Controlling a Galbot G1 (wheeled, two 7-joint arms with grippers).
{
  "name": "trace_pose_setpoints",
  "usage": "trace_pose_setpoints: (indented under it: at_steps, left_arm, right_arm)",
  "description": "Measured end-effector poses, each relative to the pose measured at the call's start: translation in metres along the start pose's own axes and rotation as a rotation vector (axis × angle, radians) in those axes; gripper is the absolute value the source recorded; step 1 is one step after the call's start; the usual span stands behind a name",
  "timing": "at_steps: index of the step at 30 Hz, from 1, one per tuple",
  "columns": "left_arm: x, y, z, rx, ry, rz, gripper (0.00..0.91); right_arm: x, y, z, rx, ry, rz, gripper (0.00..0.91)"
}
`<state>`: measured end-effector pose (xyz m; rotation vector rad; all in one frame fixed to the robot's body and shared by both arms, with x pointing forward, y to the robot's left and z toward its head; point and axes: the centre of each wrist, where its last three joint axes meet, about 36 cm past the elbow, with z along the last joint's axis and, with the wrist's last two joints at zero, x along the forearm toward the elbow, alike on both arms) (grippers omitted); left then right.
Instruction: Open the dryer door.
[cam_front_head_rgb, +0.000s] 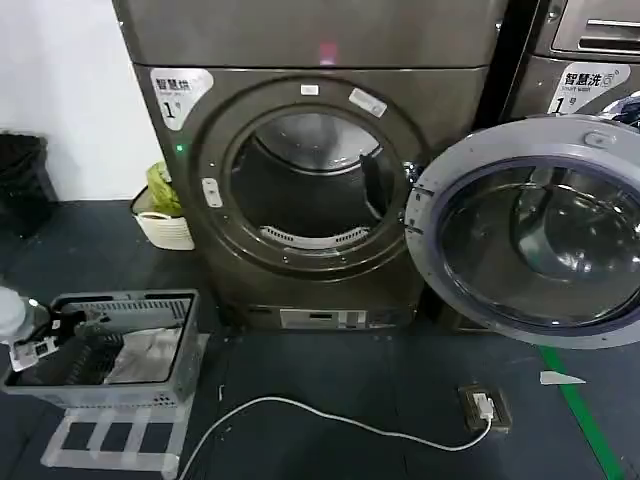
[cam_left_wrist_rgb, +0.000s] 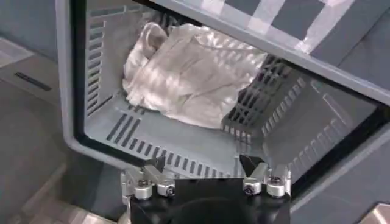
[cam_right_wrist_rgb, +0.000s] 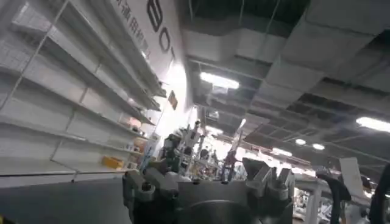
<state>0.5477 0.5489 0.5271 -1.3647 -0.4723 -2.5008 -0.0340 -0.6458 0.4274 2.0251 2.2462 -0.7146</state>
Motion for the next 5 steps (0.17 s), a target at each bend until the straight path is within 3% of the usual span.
trace_pose_setpoints:
  at_steps: [5]
  left_arm:
    - [0.0012,-0.0011,0.0008,0.000,0.002,0.004,0.907]
  right_arm:
    - [0.0005,0.0008,0.0002,0.000,0.000,-0.002,0.907]
